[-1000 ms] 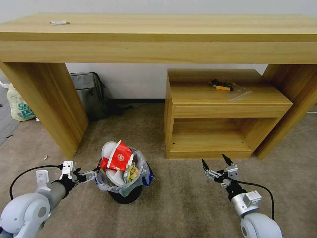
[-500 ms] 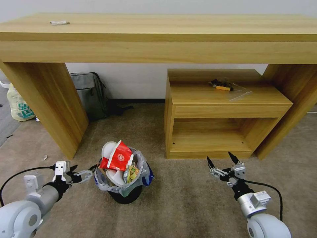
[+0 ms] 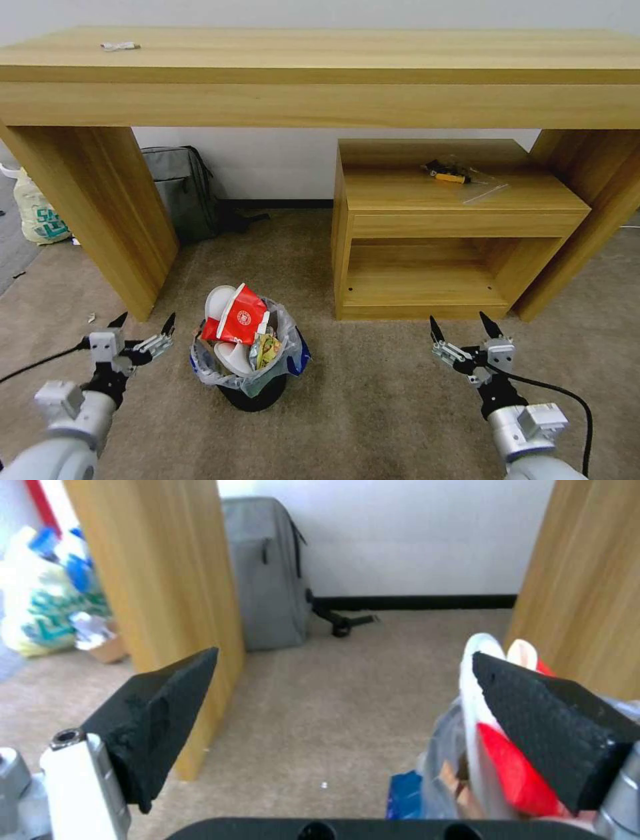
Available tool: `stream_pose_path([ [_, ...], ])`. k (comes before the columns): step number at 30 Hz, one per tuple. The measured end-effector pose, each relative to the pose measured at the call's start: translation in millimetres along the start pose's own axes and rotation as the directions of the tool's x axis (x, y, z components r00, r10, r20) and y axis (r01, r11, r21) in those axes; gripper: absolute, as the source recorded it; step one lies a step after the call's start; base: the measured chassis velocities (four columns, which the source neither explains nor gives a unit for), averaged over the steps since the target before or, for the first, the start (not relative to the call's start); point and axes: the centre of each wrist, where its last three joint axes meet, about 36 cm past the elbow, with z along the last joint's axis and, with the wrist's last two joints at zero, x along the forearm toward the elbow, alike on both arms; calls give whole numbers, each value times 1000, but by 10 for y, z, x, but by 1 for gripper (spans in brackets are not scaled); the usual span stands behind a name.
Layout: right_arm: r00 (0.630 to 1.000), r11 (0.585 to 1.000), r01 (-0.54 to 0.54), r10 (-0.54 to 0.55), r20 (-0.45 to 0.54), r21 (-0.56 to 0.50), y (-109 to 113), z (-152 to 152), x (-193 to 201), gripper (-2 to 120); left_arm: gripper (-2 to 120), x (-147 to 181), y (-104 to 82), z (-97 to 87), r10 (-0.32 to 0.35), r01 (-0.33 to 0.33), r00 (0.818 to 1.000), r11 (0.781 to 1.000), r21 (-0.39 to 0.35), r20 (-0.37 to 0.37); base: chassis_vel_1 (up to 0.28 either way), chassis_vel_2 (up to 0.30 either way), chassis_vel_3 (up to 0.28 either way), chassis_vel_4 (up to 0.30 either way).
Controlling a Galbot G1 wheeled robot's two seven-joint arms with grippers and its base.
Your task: Pick up the trash bin and place the garbage on the floor into it.
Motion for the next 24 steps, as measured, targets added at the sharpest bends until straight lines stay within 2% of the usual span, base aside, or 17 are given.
stream_pose_path([
  [3,1000,999,-22,21,16,26,82,-41,148,100,100,248,-71,170,-29,29,999,1000,1,14,0,0,0,0],
  [9,999,999,-26,25,25,38,173,-50,360,100,100,450,-211,254,-46,45,999,999,14,21,0,0,0,0],
  [15,1000,999,-26,25,16,45,281,-46,600,100,100,545,-398,216,-54,52,998,998,43,32,0,0,0,0],
  [24,999,998,-43,42,27,44,337,-65,641,100,100,563,-451,140,-55,54,998,998,45,40,0,0,0,0],
])
